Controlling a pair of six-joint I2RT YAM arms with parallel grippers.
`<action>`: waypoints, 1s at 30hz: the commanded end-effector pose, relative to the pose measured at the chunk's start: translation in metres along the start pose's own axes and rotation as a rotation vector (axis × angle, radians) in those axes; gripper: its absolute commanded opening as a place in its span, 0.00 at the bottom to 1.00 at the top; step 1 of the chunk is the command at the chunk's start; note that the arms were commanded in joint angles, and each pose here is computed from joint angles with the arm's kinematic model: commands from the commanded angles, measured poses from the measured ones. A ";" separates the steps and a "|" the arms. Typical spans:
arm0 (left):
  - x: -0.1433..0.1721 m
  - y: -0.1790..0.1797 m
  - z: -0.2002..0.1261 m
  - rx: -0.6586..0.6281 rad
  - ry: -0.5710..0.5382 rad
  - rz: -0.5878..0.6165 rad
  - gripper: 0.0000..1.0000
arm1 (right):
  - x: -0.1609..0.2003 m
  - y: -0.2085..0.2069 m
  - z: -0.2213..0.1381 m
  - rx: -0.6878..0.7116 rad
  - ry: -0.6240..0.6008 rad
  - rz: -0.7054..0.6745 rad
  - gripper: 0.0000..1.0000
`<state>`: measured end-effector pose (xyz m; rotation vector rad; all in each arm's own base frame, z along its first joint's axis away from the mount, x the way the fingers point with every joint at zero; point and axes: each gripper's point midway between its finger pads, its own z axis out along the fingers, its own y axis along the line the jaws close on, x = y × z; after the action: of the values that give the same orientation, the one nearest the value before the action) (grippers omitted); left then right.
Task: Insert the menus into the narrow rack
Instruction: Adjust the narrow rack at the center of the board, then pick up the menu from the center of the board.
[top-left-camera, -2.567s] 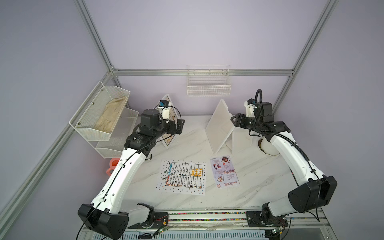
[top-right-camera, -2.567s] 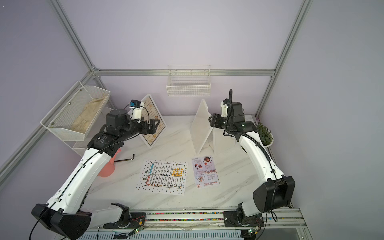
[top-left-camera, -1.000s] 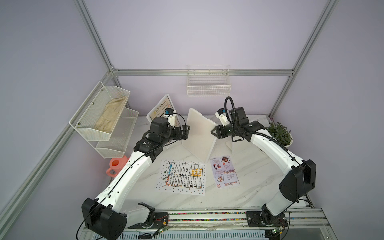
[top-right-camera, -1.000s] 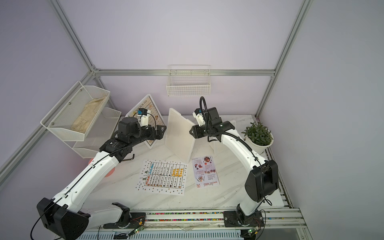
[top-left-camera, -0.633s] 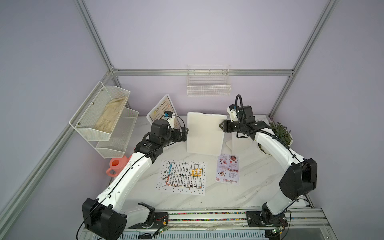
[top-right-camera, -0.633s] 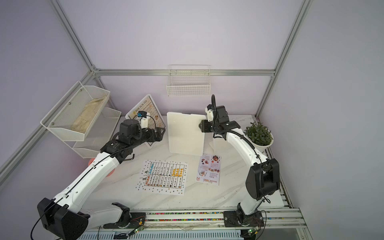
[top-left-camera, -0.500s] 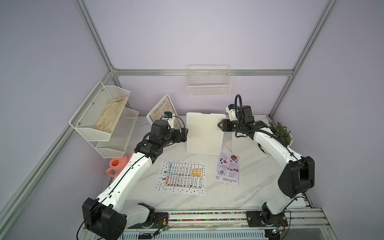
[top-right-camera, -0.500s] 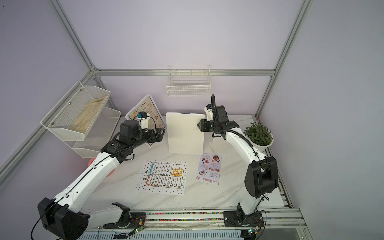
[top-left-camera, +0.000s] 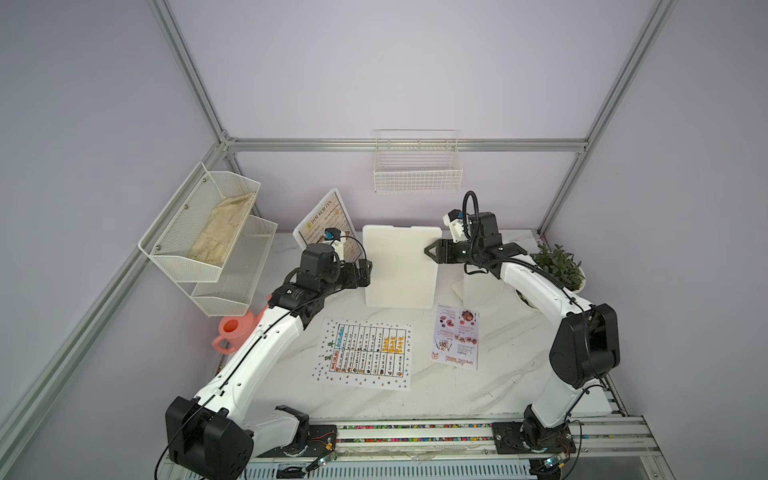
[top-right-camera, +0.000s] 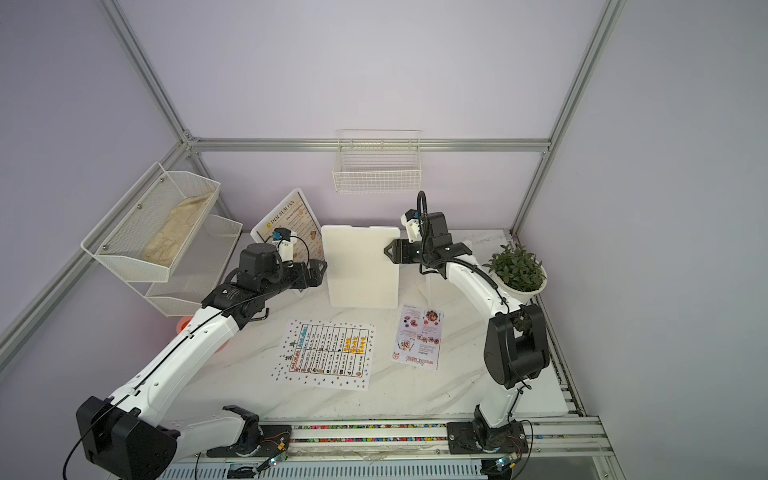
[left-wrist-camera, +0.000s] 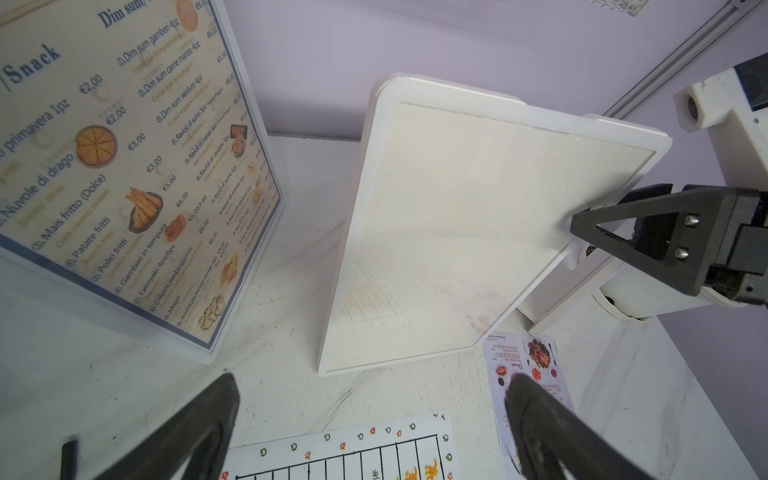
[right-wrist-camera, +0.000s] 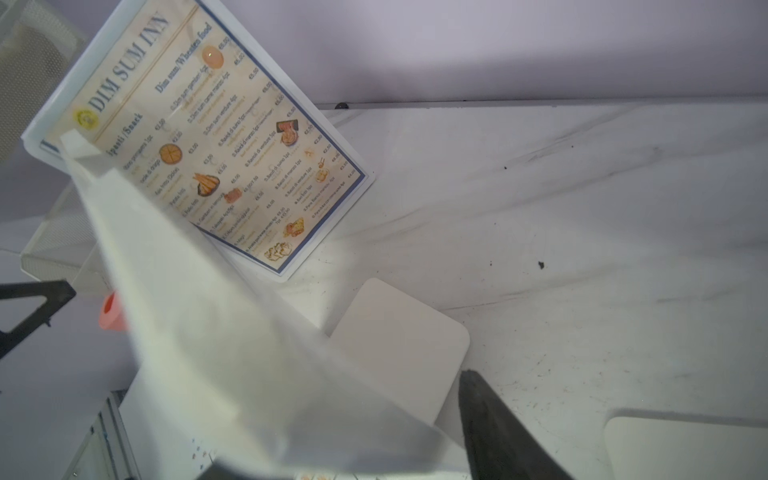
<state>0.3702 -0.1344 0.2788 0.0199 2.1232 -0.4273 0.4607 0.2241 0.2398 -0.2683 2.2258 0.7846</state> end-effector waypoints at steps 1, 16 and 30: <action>0.000 0.017 -0.008 -0.085 -0.010 -0.022 1.00 | -0.011 0.002 -0.019 0.079 -0.061 -0.038 0.91; 0.079 0.050 -0.039 -0.199 0.065 -0.265 1.00 | 0.118 0.085 -0.029 0.125 0.025 -0.059 0.97; 0.200 0.013 -0.033 -0.194 0.300 -0.321 1.00 | 0.228 0.083 0.013 0.061 0.259 0.039 0.97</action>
<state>0.2425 -0.1397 0.1437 -0.3023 2.4486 -0.4320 0.2696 0.2979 0.1077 -0.3527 2.5068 0.6779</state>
